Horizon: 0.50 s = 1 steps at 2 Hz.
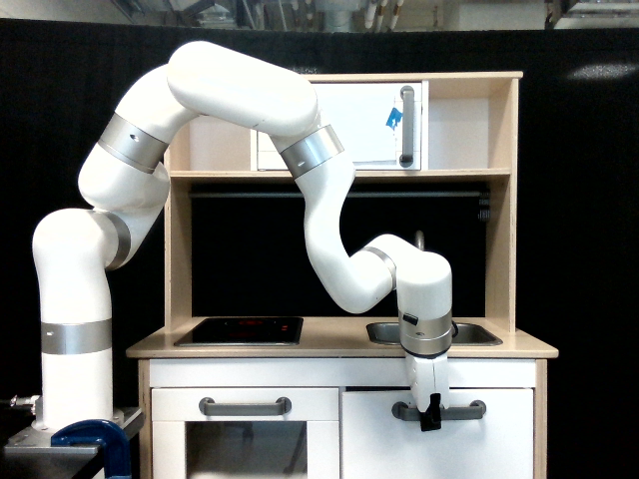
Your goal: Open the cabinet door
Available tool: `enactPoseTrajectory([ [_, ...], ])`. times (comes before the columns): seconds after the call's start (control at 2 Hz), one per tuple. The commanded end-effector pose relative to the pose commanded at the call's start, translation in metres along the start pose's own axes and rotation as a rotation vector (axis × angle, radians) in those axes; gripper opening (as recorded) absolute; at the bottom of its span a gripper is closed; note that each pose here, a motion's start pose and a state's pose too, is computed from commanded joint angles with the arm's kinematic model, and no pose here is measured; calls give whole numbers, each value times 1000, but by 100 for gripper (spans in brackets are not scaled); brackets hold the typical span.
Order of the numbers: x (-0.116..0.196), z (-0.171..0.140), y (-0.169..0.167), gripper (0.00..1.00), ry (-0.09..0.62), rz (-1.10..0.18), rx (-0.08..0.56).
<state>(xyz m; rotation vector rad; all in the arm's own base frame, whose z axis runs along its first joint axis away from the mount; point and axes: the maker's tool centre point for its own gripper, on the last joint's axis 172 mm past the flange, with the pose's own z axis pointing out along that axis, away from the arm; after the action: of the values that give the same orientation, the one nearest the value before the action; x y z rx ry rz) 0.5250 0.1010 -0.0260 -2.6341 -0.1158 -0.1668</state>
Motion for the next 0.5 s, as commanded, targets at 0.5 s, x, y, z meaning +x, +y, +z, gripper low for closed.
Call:
enactPoseTrajectory([
  [0.5,-4,-11,8,0,0,0,0],
])
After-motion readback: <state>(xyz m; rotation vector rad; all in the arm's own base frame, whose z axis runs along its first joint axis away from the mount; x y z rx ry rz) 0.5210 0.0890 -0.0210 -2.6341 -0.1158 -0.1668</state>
